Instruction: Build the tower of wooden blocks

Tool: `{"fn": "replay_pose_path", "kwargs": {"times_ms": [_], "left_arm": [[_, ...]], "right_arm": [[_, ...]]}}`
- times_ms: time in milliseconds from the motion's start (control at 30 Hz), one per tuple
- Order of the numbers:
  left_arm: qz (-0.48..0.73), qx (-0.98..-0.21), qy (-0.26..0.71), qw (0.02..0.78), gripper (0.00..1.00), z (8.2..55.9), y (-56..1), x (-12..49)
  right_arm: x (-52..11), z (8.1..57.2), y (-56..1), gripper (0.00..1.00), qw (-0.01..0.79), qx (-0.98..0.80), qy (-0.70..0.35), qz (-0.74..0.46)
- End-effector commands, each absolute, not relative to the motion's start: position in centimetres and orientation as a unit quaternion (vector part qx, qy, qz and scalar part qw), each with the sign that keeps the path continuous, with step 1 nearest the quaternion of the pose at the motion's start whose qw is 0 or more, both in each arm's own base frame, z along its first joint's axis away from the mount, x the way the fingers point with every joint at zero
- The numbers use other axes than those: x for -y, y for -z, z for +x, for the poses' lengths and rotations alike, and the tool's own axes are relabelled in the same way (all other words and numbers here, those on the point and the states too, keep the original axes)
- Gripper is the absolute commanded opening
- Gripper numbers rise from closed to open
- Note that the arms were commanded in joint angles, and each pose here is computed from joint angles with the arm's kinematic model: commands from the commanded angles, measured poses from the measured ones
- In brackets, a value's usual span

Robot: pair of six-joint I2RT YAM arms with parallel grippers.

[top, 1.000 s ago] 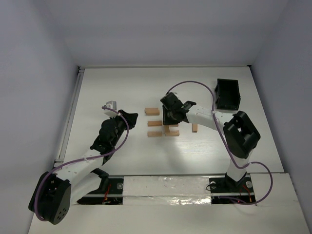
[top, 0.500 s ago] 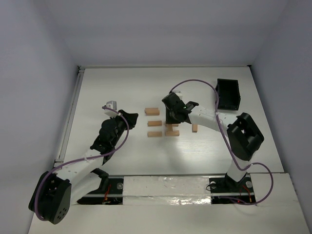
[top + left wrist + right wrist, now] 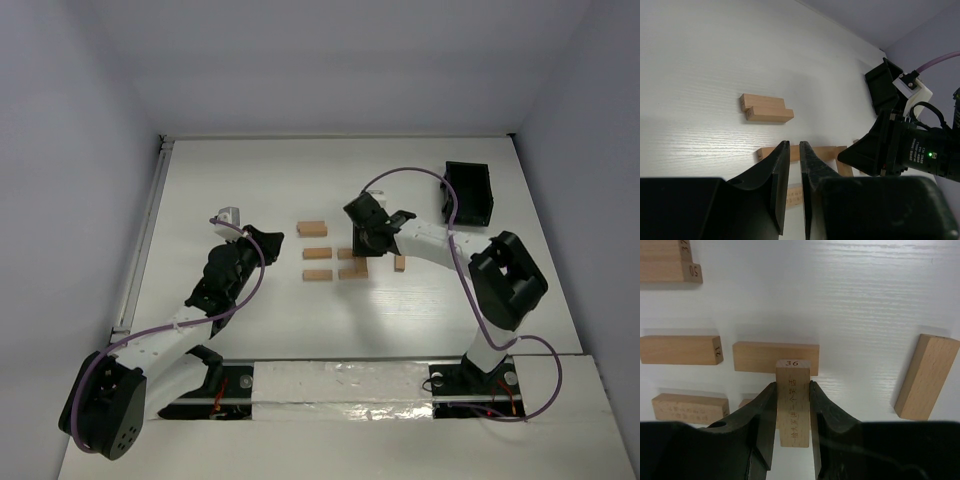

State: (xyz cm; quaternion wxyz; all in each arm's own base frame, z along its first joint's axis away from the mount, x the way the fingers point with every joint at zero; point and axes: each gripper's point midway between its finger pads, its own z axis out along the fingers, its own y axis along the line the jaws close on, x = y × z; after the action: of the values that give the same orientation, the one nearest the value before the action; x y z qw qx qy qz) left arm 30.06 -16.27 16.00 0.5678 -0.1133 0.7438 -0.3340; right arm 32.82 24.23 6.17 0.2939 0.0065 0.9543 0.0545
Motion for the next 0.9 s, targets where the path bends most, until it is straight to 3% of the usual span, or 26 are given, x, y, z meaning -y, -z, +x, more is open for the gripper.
{"fn": "replay_pose_path", "kwargs": {"times_ms": [0,867], "left_arm": [[-0.108,-0.71,0.358,0.597,0.12,30.9,-19.5,16.8],[-0.107,-0.713,0.357,0.594,0.12,31.0,-19.3,16.9]], "right_arm": [[-23.5,33.6,-7.5,0.27,0.318,-0.946,-0.058,0.017],[-24.1,33.3,-6.1,0.27,0.297,-0.952,-0.071,0.004]]}}
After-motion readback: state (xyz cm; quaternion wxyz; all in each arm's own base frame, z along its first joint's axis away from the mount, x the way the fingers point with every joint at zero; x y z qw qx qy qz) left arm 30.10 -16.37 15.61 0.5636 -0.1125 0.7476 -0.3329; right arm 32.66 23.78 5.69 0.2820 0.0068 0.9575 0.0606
